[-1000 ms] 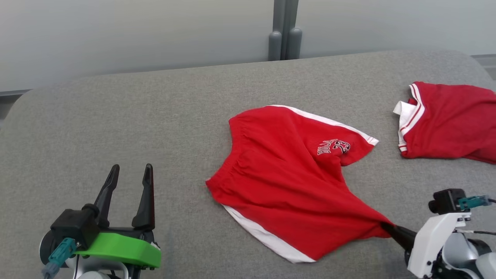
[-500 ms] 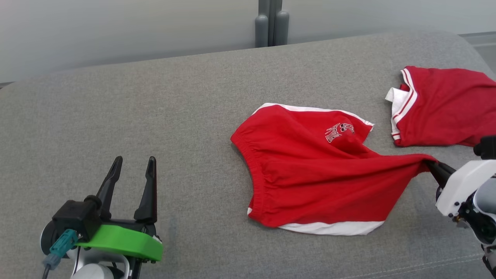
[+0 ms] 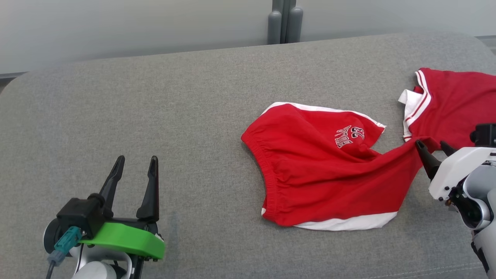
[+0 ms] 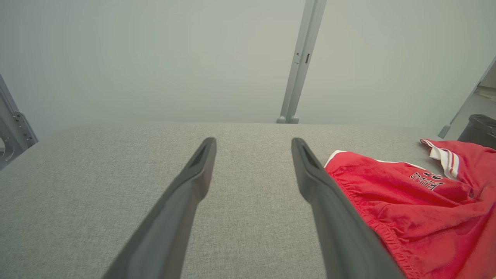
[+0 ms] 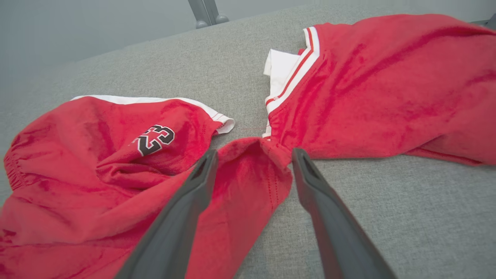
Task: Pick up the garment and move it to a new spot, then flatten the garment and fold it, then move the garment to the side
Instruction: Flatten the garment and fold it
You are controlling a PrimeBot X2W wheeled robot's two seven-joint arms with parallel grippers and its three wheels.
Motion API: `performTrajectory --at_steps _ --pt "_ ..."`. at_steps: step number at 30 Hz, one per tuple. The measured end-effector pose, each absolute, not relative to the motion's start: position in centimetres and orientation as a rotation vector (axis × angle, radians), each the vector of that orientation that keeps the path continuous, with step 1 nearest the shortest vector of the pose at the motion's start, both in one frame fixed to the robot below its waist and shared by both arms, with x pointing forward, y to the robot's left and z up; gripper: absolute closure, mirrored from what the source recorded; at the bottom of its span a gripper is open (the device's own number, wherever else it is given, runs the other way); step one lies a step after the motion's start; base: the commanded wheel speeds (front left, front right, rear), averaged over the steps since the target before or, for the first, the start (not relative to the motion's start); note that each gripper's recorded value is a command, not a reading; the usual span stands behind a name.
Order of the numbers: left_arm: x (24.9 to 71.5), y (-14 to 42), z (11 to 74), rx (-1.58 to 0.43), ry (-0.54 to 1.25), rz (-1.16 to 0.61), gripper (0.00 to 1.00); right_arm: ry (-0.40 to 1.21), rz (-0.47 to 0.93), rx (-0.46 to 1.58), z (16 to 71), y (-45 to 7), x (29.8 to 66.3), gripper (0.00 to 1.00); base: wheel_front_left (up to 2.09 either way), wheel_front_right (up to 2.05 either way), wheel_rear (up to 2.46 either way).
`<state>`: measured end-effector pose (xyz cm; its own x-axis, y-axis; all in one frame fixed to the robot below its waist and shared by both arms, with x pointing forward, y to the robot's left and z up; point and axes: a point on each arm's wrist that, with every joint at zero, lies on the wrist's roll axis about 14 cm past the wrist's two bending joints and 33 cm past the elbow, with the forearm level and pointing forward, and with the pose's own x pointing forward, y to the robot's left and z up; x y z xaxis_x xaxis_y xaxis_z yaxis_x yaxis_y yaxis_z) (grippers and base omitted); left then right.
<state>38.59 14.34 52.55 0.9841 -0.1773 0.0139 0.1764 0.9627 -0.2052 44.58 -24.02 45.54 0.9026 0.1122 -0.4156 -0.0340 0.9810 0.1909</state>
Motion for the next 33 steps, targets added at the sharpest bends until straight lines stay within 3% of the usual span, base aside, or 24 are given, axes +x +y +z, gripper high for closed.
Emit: performTrajectory --at_steps 11,21,28,33 --pt "38.2 13.2 53.2 -0.223 -0.013 -0.206 0.00 0.215 0.106 0.113 50.8 -23.7 44.1 0.00 0.00 0.00 0.00" --pt "37.7 12.7 54.0 -0.229 -0.042 -0.217 0.00 -0.162 0.166 0.059 59.0 -20.7 41.5 0.00 0.00 0.00 0.00" --pt "37.1 12.8 54.4 -0.240 -0.058 -0.207 0.00 -0.259 0.111 0.076 59.7 -20.8 38.6 0.00 0.00 0.00 0.00" --pt "36.4 13.3 54.2 -0.248 -0.056 -0.190 0.00 -0.221 0.026 0.079 57.1 -21.9 36.4 0.00 0.00 0.00 0.00"
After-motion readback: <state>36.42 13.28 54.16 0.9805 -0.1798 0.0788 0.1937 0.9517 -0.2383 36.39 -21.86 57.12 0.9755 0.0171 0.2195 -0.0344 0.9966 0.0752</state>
